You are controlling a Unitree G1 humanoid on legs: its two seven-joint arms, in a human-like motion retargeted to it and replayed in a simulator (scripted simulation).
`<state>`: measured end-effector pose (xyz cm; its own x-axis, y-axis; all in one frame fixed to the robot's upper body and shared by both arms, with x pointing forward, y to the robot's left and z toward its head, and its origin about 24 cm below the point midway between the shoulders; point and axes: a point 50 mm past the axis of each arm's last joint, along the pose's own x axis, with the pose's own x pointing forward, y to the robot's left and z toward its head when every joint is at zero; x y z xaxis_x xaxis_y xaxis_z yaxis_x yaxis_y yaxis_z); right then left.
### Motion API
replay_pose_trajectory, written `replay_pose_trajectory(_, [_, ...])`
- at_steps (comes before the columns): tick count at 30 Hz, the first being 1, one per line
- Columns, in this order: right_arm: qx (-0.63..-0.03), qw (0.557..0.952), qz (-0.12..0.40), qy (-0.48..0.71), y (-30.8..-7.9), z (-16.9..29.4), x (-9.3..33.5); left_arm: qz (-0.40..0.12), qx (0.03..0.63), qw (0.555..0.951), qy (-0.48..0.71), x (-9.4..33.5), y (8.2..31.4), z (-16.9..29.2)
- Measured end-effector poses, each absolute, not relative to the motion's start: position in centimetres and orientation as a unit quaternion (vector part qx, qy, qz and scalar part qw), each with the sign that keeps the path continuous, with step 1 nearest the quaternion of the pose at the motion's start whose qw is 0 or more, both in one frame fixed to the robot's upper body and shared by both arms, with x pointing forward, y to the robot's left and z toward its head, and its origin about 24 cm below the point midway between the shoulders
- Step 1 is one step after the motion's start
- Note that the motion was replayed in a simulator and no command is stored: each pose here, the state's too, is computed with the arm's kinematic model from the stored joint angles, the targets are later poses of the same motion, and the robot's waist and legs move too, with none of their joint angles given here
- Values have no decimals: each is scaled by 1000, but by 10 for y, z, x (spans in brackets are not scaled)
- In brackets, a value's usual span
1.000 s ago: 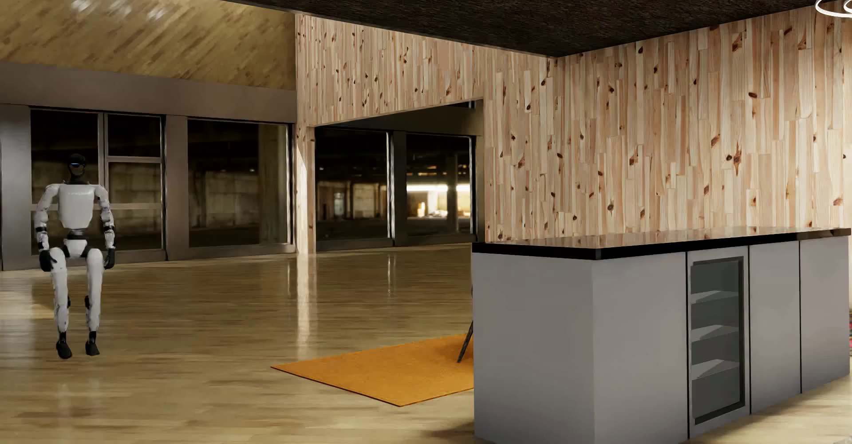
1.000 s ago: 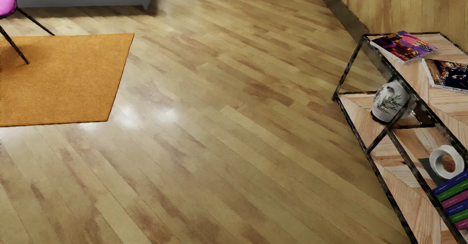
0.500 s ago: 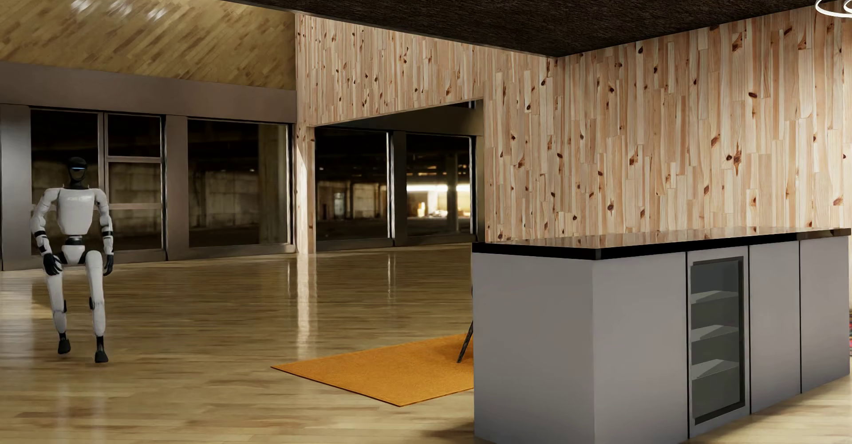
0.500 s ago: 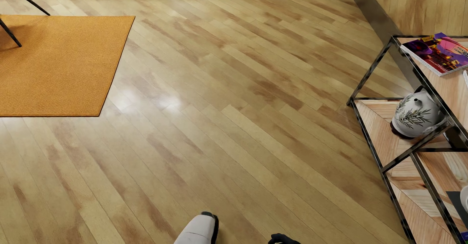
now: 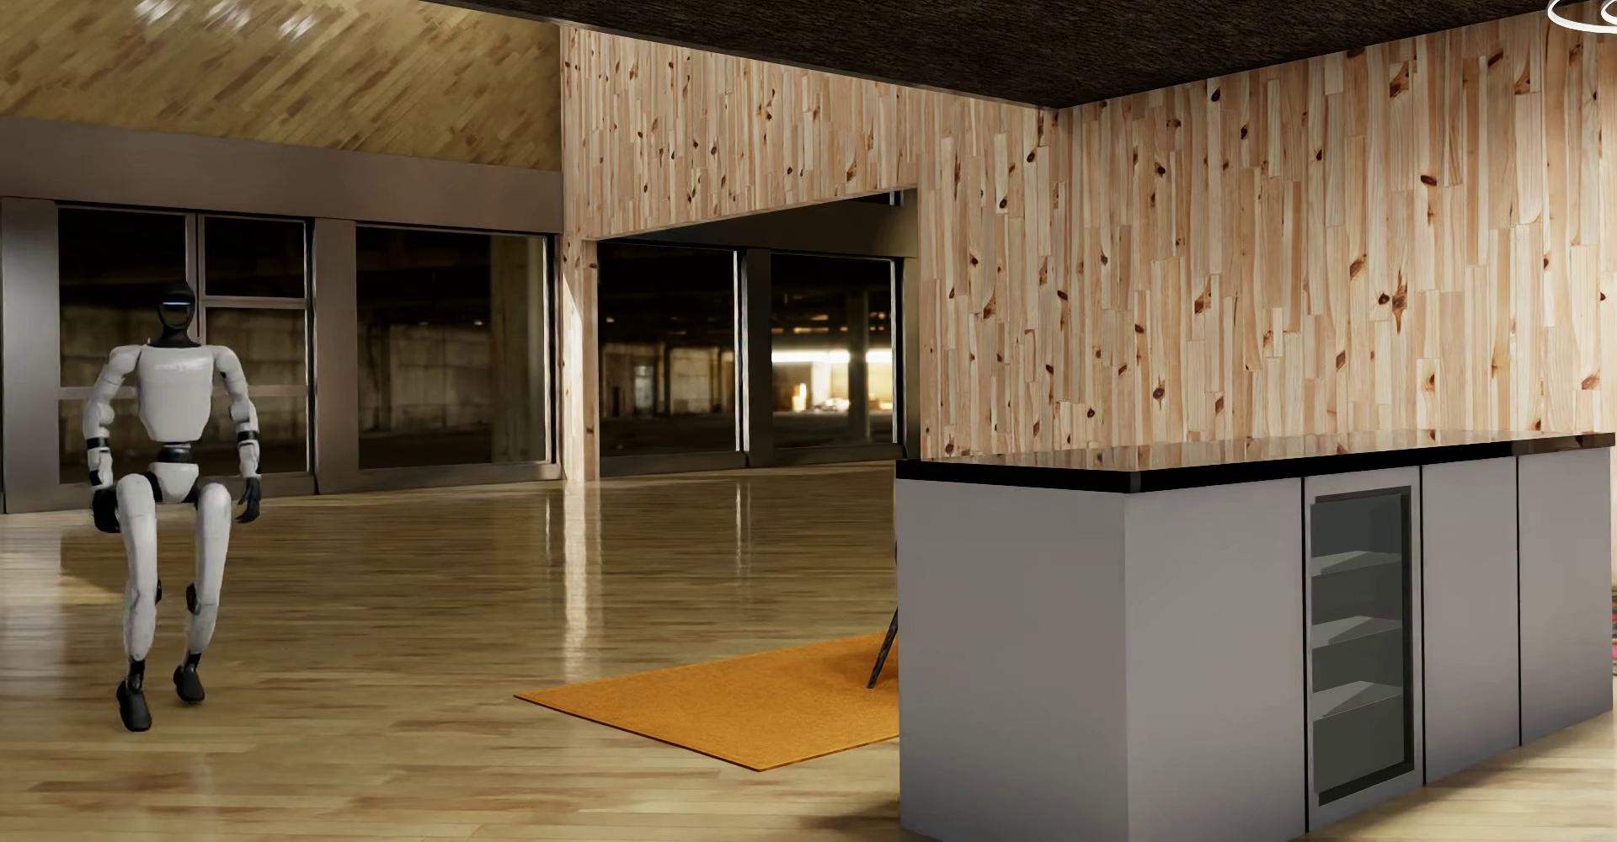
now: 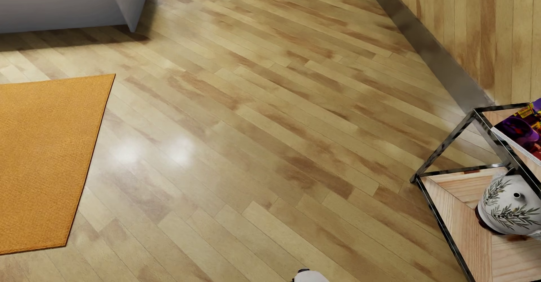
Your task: Circle the counter
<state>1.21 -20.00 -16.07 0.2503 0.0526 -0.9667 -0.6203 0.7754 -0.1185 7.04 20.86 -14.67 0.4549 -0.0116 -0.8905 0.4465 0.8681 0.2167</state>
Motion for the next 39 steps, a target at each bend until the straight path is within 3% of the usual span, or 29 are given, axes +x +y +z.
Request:
replay_pose_trajectory(4, [-245, 749, 219, 575, -202, -160, 6, -130, 228, 851, 456, 106, 213, -134])
replay_pose_trajectory(8, [-251, 732, 227, 591, -202, -164, -2, -118, 212, 817, 523, 65, 217, -150])
replay_pose_trajectory(10, [-241, 748, 199, 585, -204, -164, 12, -122, 208, 804, 544, 46, 216, -154])
replay_pose_trajectory(15, [-261, 812, 200, 482, -203, -144, 81, -118, 210, 776, 583, 14, 225, -156])
replay_pose_trajectory(20, [-264, 859, 162, 409, -210, -121, 136, -113, 205, 756, 612, -8, 228, -158])
replay_pose_trajectory(24, [-231, 824, 146, 496, -210, -147, 83, -107, 202, 729, 646, -27, 230, -162])
replay_pose_trajectory(31, [-224, 752, 192, 590, -200, -163, 3, -105, 199, 829, 512, 59, 218, -144])
replay_pose_trajectory(34, [-225, 740, 203, 600, -200, -162, -11, -86, 211, 859, 458, 100, 227, -130])
replay_pose_trajectory(37, [-227, 725, 207, 616, -203, -162, -26, -61, 198, 851, 482, 89, 234, -136])
replay_pose_trajectory(39, [-234, 720, 188, 625, -214, -163, -24, -79, 200, 818, 534, 55, 231, -148])
